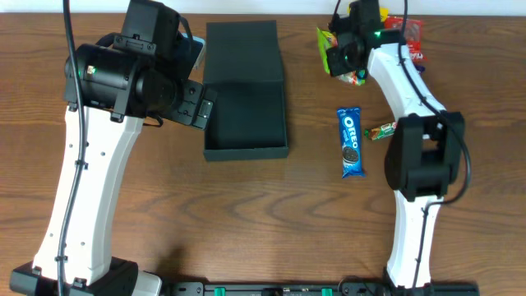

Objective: Pack container
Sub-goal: 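Lift the Haribo bag and carry it left into the box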

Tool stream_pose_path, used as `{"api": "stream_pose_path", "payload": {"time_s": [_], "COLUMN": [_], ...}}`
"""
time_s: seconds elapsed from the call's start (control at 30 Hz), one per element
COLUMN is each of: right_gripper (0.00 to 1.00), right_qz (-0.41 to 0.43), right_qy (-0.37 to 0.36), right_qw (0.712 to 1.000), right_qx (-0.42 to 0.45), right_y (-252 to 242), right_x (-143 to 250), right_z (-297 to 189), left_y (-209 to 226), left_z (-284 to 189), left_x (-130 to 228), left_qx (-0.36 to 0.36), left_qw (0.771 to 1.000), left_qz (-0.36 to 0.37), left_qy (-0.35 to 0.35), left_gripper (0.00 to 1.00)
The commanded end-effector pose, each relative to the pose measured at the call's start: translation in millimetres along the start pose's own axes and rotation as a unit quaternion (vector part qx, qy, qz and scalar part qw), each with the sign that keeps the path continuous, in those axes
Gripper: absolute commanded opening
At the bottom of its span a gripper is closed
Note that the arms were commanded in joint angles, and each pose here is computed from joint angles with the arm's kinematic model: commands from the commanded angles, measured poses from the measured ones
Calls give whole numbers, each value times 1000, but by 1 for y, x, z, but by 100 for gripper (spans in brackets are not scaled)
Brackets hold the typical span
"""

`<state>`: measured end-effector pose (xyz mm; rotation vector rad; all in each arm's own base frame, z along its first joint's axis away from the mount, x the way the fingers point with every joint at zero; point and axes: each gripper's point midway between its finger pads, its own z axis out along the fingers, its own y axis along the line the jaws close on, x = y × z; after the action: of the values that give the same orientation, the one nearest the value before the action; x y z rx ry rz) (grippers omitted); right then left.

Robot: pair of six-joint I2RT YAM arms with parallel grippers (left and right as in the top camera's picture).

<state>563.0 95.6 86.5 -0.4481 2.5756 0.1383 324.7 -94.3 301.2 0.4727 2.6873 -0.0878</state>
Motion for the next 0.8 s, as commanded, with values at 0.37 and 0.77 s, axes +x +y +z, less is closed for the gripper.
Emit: {"api": "stream_pose_path", "payload": {"time_s": [0.37,0.77], "right_gripper": [1,1], "right_qz": [-135,-272], "right_qy": [-74,-121], "right_qw": [978,902], "right_qx": [-142,-313], "right_y": [80,179], "right_x": [-34,-24], "right_z": [-101,-141], "left_y": [2,2], "left_z": [-4,-4], "left_x": [2,2], "left_qx": [-5,-5], "left_qw": [1000,1000], "left_qz": [9,9], "left_qy": [-3,-3], "left_gripper": [95,95]}}
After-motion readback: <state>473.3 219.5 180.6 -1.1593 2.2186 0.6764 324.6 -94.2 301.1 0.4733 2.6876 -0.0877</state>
